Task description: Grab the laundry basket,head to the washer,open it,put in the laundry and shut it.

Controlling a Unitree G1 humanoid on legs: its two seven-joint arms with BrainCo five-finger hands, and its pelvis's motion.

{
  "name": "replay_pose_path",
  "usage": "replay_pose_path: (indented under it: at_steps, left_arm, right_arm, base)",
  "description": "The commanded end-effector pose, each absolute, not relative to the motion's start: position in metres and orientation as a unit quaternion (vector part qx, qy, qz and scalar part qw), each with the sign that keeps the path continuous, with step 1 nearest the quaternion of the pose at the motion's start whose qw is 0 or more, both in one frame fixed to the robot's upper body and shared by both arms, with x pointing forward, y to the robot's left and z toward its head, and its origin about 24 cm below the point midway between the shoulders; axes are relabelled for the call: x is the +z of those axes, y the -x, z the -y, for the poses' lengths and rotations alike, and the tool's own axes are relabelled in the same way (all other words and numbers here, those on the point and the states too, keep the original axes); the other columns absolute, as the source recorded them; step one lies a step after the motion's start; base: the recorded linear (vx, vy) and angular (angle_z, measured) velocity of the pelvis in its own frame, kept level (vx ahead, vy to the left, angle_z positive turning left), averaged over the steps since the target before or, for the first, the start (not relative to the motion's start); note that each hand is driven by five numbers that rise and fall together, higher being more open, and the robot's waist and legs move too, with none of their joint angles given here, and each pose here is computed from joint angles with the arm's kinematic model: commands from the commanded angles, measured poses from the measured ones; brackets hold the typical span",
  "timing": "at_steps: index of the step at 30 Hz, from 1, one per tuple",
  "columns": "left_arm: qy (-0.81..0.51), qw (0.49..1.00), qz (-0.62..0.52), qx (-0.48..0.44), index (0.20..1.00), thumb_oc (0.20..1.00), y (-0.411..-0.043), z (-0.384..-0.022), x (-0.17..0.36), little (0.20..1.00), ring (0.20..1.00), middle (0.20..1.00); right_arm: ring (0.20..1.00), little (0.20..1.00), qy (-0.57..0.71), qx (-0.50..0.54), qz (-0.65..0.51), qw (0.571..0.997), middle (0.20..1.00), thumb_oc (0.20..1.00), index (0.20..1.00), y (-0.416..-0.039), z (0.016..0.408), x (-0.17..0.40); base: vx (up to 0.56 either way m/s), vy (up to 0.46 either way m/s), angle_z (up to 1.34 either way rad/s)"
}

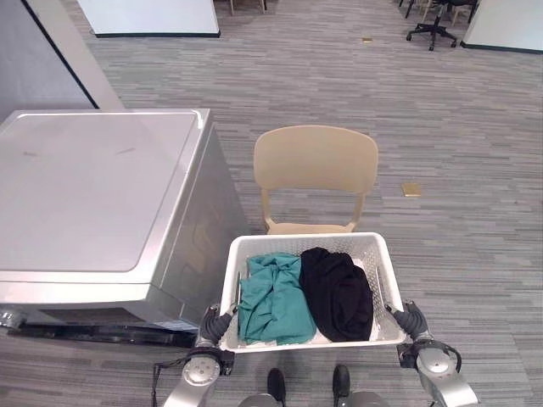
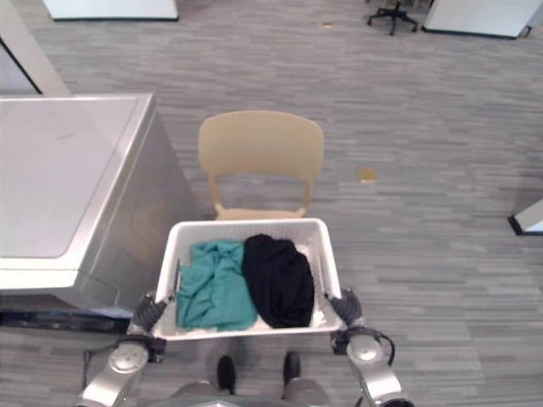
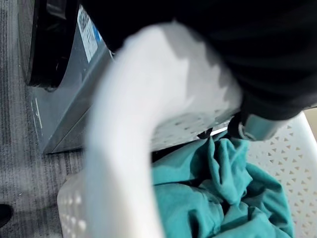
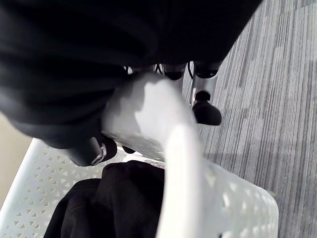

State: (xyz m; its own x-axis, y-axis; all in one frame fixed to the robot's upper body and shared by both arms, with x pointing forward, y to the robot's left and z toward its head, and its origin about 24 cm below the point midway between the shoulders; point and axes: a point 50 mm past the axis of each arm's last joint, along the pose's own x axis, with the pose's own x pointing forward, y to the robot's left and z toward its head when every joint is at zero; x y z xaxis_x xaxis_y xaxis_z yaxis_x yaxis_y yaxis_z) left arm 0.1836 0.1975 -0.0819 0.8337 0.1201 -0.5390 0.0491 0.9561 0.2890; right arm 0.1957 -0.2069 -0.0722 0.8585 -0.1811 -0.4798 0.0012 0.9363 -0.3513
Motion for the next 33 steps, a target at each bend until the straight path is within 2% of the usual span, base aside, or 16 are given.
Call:
replay_pose_path:
  at_steps: [1, 6, 7, 8, 9, 10, 11, 12, 25, 33]
  left_arm:
    - [-0.127, 0.976, -0.178, -0.012, 0.200, 0.200, -0.236, -0.165, -0.050, 0.200, 0.200, 0.200]
    - [-0.136, 0.977, -0.167, -0.004, 0.200, 0.200, -0.254, -0.155, -0.046, 0.200, 0.200, 0.200]
    - [-0.143, 0.976, -0.162, 0.002, 0.369, 0.369, -0.267, -0.149, -0.043, 0.369, 0.369, 0.369]
    - [-0.143, 0.976, -0.162, 0.002, 0.404, 0.404, -0.267, -0.148, -0.042, 0.404, 0.404, 0.404]
    - [-0.150, 0.975, -0.162, 0.005, 0.542, 0.542, -0.272, -0.147, -0.042, 0.542, 0.542, 0.542]
    - [-0.163, 0.974, -0.157, 0.009, 1.000, 1.000, -0.281, -0.146, -0.038, 1.000, 1.000, 1.000]
    - [-0.163, 0.974, -0.157, 0.010, 1.000, 1.000, -0.281, -0.146, -0.038, 1.000, 1.000, 1.000]
    - [-0.174, 0.974, -0.146, 0.013, 1.000, 1.000, -0.287, -0.145, -0.033, 1.000, 1.000, 1.000]
    - [-0.166, 0.973, -0.159, 0.033, 1.000, 1.000, -0.280, -0.158, -0.040, 1.000, 1.000, 1.000]
    - [-0.115, 0.982, -0.138, 0.051, 1.000, 1.000, -0.280, -0.164, -0.030, 1.000, 1.000, 1.000]
  right_arm:
    - [0.200, 0.200, 0.152, -0.018, -0.159, 0.975, 0.200, 0.200, 0.200, -0.239, 0.184, -0.039]
    - [0.200, 0.200, 0.160, -0.021, -0.145, 0.976, 0.200, 0.200, 0.200, -0.253, 0.179, -0.033]
    - [0.200, 0.200, 0.161, -0.023, -0.141, 0.976, 0.200, 0.200, 0.200, -0.261, 0.174, -0.031]
    - [0.200, 0.200, 0.161, -0.023, -0.140, 0.977, 0.200, 0.200, 0.200, -0.261, 0.174, -0.031]
    - [0.200, 0.200, 0.161, -0.022, -0.144, 0.976, 0.200, 0.200, 0.200, -0.264, 0.172, -0.032]
    - [0.341, 0.341, 0.164, -0.017, -0.148, 0.975, 0.341, 0.341, 0.341, -0.268, 0.168, -0.033]
    - [0.460, 0.460, 0.164, -0.017, -0.148, 0.975, 0.460, 0.460, 0.460, -0.268, 0.168, -0.033]
    - [1.000, 1.000, 0.173, -0.014, -0.148, 0.974, 1.000, 1.000, 1.000, -0.272, 0.164, -0.033]
    - [1.000, 1.000, 0.172, -0.026, -0.186, 0.967, 1.000, 1.000, 1.000, -0.261, 0.170, -0.049]
    - [1.000, 1.000, 0.111, -0.054, -0.193, 0.973, 1.000, 1.000, 1.000, -0.264, 0.174, -0.048]
  base:
    - [-0.09, -0.039, 0.05]
    - [-0.17, -0.030, 0.18]
    - [-0.17, -0.012, 0.07]
    - [-0.14, -0.008, 0.09]
    - [-0.12, -0.004, 0.20]
    - [-0.12, -0.004, 0.16]
    - [-0.14, 0.002, 0.13]
    - [-0.06, 0.006, 0.03]
    - [-0.01, 0.001, 0.00]
    - [0.00, 0.000, 0.00]
